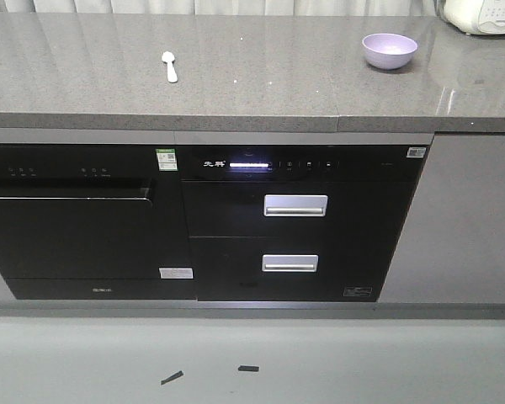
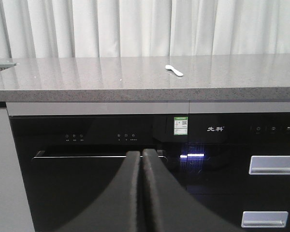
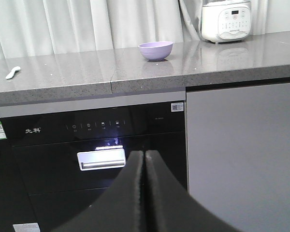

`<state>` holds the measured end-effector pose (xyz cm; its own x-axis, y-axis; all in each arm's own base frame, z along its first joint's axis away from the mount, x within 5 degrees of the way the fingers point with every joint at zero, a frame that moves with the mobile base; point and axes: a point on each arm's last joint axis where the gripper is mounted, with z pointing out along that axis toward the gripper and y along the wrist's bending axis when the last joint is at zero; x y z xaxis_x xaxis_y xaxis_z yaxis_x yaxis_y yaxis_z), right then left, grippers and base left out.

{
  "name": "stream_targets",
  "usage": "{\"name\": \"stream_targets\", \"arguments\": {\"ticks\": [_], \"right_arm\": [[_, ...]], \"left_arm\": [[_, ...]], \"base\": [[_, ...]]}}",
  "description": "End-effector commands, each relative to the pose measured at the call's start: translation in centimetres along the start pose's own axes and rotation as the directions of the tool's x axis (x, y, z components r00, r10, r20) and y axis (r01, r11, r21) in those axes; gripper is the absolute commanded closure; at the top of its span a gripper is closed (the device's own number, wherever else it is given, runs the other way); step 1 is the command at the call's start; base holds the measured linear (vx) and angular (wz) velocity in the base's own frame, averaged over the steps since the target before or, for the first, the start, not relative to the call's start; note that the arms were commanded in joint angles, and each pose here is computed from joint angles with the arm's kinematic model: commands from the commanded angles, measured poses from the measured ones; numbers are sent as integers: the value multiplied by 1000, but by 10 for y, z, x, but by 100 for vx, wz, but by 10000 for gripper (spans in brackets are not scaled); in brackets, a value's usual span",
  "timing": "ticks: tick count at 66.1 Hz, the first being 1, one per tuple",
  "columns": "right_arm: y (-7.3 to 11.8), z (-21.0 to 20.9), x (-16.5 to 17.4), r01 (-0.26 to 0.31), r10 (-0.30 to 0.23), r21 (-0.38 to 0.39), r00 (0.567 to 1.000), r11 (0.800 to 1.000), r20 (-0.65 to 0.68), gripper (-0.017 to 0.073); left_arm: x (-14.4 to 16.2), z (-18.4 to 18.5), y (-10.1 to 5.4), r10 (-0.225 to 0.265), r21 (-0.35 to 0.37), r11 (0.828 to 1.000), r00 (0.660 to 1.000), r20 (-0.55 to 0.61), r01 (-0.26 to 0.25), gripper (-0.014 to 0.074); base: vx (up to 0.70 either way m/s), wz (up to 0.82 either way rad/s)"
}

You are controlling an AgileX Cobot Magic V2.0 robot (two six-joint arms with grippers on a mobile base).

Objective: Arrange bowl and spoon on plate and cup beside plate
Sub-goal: 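Keep driving the base toward the counter edge near the lavender bowl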

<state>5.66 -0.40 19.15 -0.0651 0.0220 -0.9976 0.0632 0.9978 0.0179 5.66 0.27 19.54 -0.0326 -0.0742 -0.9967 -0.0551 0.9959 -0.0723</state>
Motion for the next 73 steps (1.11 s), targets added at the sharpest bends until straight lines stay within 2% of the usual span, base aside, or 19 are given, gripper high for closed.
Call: {"name": "stream_targets", "arguments": {"ticks": [1,73], "right_arm": [[1,0,-3,12,-12,-4,997,1000,70,561],[1,0,-3,12,-12,-4,997,1000,70,561]], "left_arm": [[2,2,1,-6,-2,1000,999,36,6,599],[2,2,1,-6,-2,1000,999,36,6,599]], "base": [[7,0],[6,0]]}}
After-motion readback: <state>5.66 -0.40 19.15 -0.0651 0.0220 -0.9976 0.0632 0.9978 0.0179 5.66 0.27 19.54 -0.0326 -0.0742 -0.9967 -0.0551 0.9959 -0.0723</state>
